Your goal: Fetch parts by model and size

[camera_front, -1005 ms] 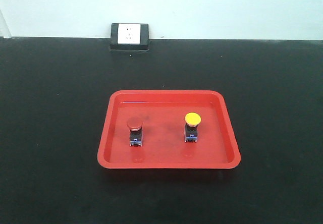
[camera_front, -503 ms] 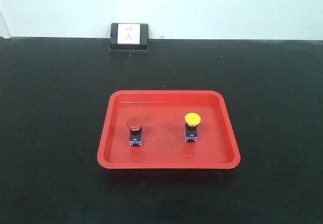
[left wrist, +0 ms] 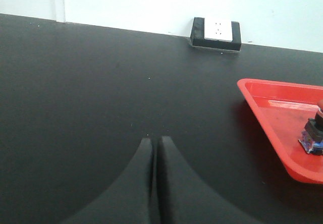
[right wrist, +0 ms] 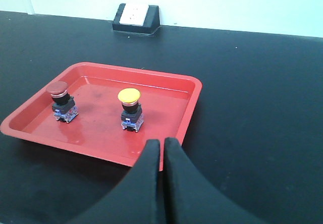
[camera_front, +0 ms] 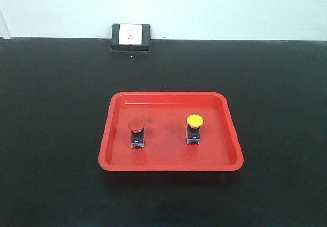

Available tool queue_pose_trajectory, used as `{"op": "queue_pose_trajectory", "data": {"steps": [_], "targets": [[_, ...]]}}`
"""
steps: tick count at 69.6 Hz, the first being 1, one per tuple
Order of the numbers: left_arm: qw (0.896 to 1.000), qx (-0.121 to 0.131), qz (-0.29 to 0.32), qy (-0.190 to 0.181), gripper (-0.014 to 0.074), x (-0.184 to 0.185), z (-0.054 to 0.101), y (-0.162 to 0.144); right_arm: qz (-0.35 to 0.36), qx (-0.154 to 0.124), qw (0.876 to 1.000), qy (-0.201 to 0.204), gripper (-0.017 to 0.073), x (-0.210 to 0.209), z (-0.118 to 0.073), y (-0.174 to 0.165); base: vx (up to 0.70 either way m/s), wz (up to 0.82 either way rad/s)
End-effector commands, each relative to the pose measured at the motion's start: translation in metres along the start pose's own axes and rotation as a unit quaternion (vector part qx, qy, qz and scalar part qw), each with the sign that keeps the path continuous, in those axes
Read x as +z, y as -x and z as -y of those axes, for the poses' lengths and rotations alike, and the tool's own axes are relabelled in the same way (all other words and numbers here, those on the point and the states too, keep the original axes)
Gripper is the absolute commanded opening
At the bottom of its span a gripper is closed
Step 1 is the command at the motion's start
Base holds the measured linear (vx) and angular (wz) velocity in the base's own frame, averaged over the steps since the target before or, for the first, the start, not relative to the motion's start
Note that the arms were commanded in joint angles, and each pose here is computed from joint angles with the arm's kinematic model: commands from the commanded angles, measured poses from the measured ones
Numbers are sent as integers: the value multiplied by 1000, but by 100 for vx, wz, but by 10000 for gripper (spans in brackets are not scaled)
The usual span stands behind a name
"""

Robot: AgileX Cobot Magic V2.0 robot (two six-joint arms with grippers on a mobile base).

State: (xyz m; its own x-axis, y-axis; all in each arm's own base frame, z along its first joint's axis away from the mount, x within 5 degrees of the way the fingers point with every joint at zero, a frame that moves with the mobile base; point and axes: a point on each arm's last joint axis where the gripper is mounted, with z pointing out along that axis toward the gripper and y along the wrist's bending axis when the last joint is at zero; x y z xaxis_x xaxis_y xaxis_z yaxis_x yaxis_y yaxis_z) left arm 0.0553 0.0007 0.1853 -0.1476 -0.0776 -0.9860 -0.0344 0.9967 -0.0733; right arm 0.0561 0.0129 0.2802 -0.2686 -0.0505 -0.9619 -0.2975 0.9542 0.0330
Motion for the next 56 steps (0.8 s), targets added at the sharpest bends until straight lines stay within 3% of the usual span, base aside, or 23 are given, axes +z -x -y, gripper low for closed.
{"op": "queue_pose_trajectory", "data": {"steps": [1, 10, 19, 37, 44, 49, 56], "targets": [[999, -4, 44, 0, 2, -1, 0, 9, 41, -11, 999, 5, -9, -2, -1, 13, 0, 0], [999, -4, 44, 0, 2, -1, 0, 9, 41, -11, 999, 5, -9, -2, -1, 13, 0, 0], [999, -4, 44, 0, 2, -1, 0, 9, 46, -40, 998, -10, -9, -2, 1, 14, 0, 0], [999, -4, 44, 0, 2, -1, 0, 9, 78, -56, 995, -10, -9, -3, 1, 20, 0, 0], [999, -4, 44, 0, 2, -1, 0, 9, 112, -45, 993, -14, -9, -5, 0, 26, 0, 0], [999, -4, 44, 0, 2, -1, 0, 9, 138, -16, 990, -19, -8, -6, -1, 31, 0, 0], [999, -4, 44, 0, 2, -1, 0, 9, 142, -6, 988, -58, -8, -4, 4, 27, 0, 0]]}}
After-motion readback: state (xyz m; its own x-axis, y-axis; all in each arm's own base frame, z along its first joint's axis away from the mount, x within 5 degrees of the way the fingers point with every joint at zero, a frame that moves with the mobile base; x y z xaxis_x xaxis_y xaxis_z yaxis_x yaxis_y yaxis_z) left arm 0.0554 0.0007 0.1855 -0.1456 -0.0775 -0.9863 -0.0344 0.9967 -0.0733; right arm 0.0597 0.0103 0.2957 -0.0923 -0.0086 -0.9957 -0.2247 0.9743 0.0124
